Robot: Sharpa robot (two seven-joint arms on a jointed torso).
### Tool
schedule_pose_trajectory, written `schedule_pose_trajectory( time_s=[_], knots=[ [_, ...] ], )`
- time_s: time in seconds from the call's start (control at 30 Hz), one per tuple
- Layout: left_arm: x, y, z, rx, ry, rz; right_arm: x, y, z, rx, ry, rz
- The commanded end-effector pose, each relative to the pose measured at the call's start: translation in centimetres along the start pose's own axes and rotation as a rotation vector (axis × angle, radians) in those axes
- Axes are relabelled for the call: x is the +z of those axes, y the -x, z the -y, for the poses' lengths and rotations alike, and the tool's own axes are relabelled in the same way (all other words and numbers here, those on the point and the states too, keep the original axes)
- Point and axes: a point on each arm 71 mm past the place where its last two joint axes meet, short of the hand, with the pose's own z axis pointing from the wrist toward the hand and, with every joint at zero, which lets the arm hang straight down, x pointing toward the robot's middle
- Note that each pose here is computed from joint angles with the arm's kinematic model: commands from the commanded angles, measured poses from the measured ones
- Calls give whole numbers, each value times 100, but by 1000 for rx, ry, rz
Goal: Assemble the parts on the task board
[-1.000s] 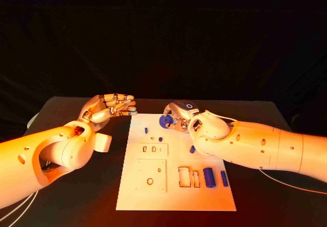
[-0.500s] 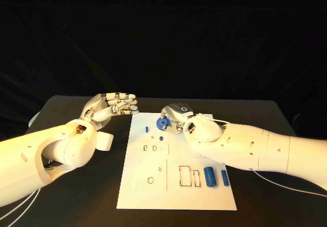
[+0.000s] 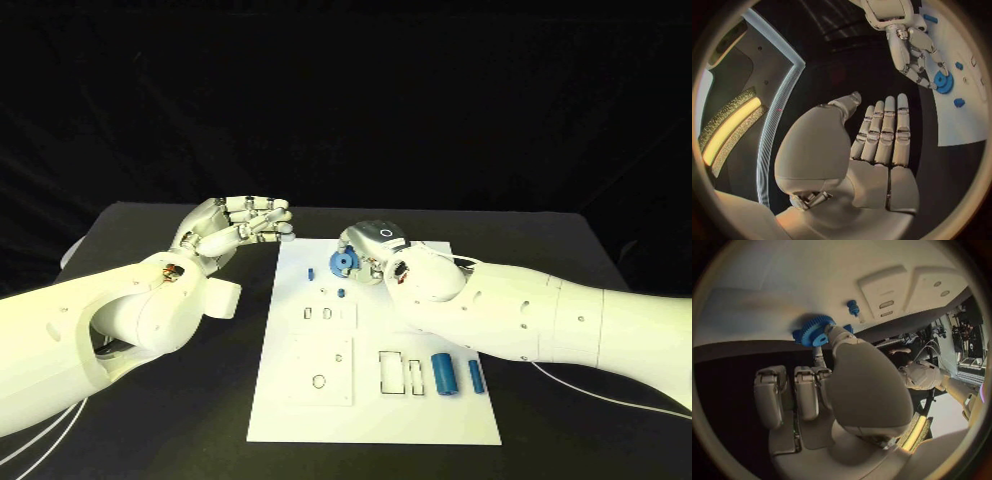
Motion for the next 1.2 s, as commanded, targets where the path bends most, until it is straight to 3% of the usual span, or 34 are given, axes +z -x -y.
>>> schedule_pose_trajectory(
  time_s=[0.03, 0.57, 1.2],
  knots=[
    [6, -23, 11, -12, -6, -17, 2, -45, -8, -17, 6, -26],
    [3, -18, 11, -12, -3, -16, 40, -85, 48, 27, -16, -55],
    [1, -11, 10, -11, -2, -14, -12, -108, 189, 36, -57, -90]
  ],
)
